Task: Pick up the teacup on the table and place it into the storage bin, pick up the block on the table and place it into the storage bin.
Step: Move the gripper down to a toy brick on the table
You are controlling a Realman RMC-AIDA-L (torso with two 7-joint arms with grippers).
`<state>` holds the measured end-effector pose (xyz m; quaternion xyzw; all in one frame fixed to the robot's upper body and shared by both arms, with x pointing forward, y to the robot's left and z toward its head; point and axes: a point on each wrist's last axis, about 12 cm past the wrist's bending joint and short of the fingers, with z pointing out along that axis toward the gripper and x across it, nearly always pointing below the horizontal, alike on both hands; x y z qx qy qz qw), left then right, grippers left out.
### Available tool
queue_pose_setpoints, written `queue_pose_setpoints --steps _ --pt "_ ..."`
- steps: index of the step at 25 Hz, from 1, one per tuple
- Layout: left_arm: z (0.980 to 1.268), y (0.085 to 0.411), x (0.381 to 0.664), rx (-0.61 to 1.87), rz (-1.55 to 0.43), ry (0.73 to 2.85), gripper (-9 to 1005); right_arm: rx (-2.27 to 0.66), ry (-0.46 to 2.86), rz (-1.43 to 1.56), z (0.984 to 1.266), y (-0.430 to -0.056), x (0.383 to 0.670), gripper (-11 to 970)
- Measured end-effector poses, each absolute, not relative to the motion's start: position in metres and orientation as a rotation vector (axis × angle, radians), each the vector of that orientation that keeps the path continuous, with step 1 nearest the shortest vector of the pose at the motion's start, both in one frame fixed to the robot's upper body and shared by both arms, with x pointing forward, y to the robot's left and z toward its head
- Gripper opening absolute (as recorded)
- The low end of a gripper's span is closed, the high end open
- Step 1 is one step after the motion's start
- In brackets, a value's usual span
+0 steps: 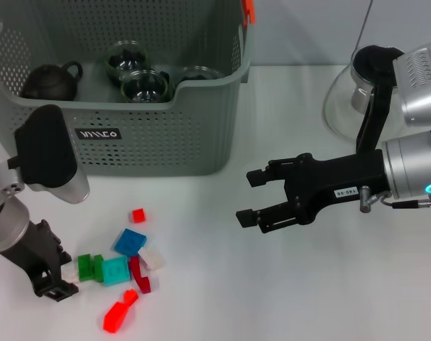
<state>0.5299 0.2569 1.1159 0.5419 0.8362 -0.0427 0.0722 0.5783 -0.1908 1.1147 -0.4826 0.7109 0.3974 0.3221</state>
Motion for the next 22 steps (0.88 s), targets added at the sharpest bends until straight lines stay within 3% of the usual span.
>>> queue_pose_setpoints --steps 22 --pt "1.1111 0.2566 0.5310 1.613 -0.127 2.518 410 -1.210 1.860 1.027 1.1189 -0.1958 0.5841 885"
